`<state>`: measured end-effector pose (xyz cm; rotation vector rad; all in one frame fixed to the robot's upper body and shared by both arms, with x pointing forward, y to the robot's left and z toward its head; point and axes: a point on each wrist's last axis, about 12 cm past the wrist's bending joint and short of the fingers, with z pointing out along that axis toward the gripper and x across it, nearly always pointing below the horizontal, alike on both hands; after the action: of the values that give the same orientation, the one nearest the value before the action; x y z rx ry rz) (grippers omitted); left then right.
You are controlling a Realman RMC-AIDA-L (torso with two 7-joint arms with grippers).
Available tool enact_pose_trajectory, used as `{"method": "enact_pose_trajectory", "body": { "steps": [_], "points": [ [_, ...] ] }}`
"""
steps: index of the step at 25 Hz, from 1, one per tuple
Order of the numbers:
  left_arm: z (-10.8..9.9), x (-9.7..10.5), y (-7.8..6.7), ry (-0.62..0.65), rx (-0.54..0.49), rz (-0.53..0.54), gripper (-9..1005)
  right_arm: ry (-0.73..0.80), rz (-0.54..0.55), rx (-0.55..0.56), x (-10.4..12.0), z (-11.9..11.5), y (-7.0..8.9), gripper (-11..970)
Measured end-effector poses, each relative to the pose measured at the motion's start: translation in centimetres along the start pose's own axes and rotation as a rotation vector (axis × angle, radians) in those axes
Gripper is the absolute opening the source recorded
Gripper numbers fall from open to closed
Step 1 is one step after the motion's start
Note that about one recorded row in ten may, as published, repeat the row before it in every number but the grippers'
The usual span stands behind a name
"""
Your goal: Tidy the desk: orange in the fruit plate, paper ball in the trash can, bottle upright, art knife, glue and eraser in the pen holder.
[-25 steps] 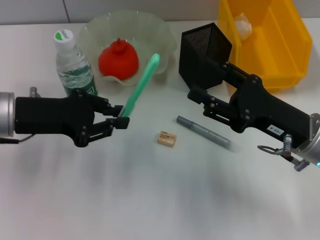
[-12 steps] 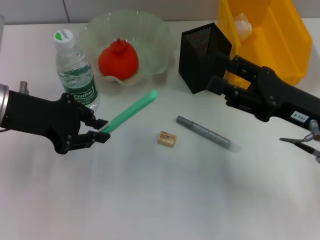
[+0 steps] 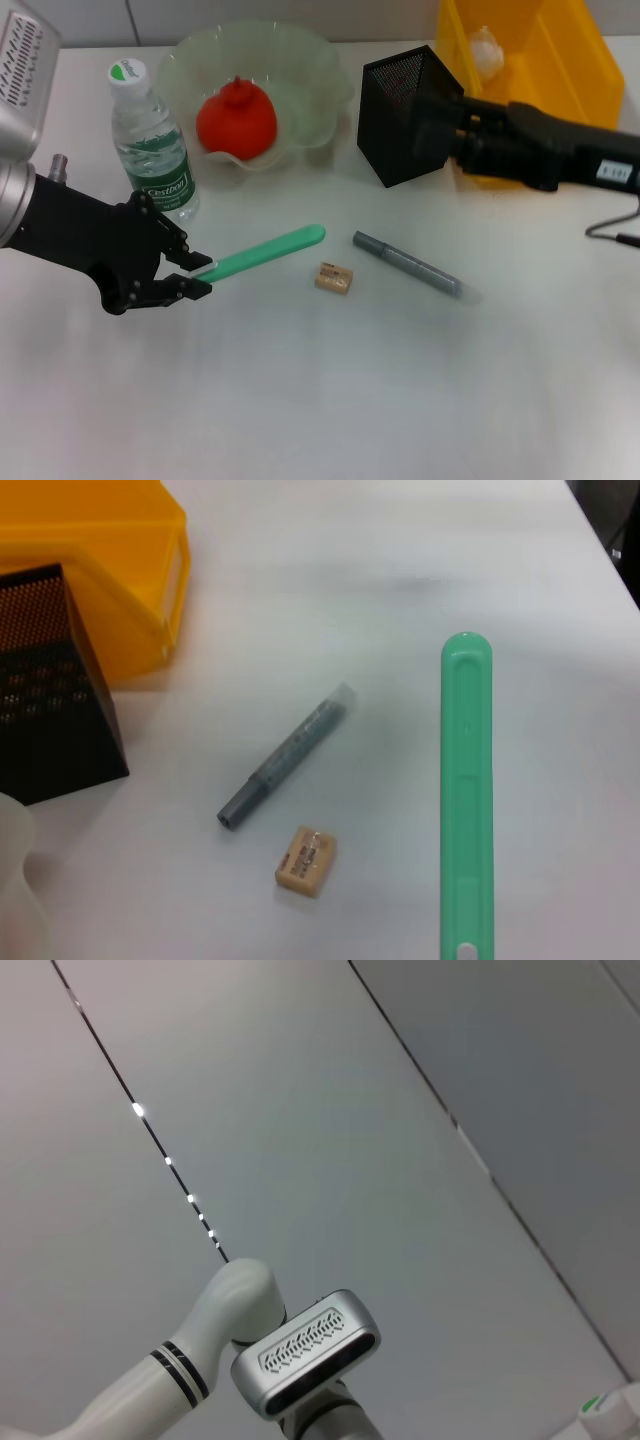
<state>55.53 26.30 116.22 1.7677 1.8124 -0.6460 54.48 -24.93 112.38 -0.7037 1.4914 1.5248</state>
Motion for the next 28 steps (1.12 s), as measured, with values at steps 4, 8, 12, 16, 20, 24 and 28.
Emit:
{"method": "enact_pose_trajectory", "body": {
  "steps": [4, 8, 12, 16, 20, 24, 28],
  "points": [
    [0.0, -0.2, 0.1, 0.003, -0.001, 0.017, 254, 0.066, 0.027, 0.002, -1.8, 0.4, -0.4, 764],
    [-0.3, -0.5, 0.2, -0.042, -0.026, 0.029, 256, 0.058, 0.007, 0.040, -1.2, -0.1, -0.4, 763],
    [-0.8, -0.5, 0.1, -0.141, -0.052, 0.012, 259, -0.003, -0.057, 0.085, 0.6, -1.4, 0.3, 763],
    [-1.1, -0.3, 0.1, -0.249, -0.081, -0.055, 261, -0.029, -0.114, 0.103, 2.4, -2.1, 1.1, 763],
    [-0.6, -0.5, 0.1, -0.399, -0.053, -0.160, 264, -0.013, -0.158, 0.127, 4.6, -2.4, 1.7, 763],
    [0.1, -0.9, 0.2, -0.520, -0.019, -0.247, 266, 0.021, -0.200, 0.166, 6.6, -2.1, 1.7, 763],
    [0.8, -1.4, 0.4, -0.608, 0.023, -0.324, 268, 0.025, -0.222, 0.176, 7.1, -1.9, 1.7, 763]
  ]
}}
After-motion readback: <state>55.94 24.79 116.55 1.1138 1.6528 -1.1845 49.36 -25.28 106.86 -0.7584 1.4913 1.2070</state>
